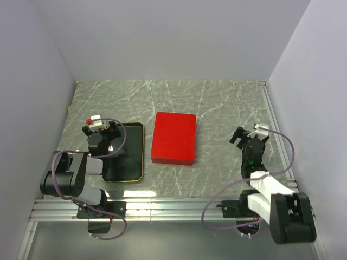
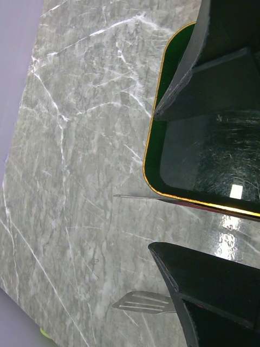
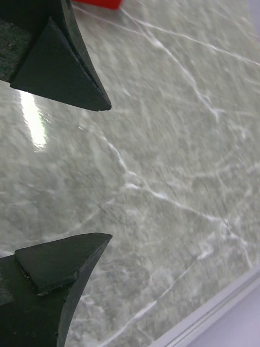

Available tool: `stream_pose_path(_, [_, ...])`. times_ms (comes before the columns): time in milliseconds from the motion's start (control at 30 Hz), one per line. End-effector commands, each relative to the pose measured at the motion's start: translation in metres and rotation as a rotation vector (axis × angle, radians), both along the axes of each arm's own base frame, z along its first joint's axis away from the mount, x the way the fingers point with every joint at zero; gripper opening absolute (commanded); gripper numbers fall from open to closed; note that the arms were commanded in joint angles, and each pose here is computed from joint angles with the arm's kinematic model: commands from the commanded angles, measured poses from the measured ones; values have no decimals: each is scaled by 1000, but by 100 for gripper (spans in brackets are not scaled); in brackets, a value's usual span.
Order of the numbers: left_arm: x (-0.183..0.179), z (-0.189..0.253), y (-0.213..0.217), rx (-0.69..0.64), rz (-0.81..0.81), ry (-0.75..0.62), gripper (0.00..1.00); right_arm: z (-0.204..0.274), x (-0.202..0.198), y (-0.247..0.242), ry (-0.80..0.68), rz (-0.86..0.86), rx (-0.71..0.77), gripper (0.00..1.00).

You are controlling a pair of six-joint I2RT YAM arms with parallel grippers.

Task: Pack the cookies

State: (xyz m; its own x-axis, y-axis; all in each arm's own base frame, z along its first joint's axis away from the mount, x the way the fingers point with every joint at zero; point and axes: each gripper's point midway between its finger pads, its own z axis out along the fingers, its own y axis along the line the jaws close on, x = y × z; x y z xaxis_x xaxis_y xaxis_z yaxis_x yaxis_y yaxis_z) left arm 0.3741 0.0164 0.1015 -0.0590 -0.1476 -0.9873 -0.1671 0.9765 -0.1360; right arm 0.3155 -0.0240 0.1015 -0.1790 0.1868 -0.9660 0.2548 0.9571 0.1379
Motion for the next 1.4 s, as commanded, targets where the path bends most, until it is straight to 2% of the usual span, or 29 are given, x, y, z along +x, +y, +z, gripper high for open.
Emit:
stream_pose_path(0, [7, 25, 0, 11, -11, -82, 99, 52, 22, -11, -260, -52, 65, 100])
stream_pose_path(167, [7, 25, -1, 11, -12, -83, 99, 47, 44, -11, -175, 9, 54, 100])
stream_pose_path(333, [8, 26, -1, 11, -14, -83, 100, 49, 45, -10, -179, 12, 56, 100])
stream_pose_path(400, [7, 25, -1, 11, -12, -82, 100, 59, 41, -14, -251, -3, 35, 100])
stream_pose_path(600, [7, 25, -1, 11, -12, -82, 100, 49, 36, -12, -253, 9, 39, 100])
stream_pose_path(633, [7, 24, -1, 11, -12, -80, 99, 58, 35, -10, -302, 21, 35, 100])
stream_pose_path(767, [7, 24, -1, 11, -14, -80, 100, 38, 34, 20, -282, 198, -33, 100])
stream_pose_path(800, [8, 26, -1, 11, -14, -85, 99, 45, 51, 18, -243, 196, -38, 100])
stream_pose_path(900, [8, 25, -1, 11, -14, -83, 99, 33, 50, 26, -197, 199, -61, 100])
stream_pose_path(933, [7, 25, -1, 11, -12, -83, 99, 39, 51, 27, -234, 204, -63, 100])
stream_pose_path(1367, [8, 25, -1, 11, -12, -83, 99, 38, 52, 27, -219, 196, -61, 100])
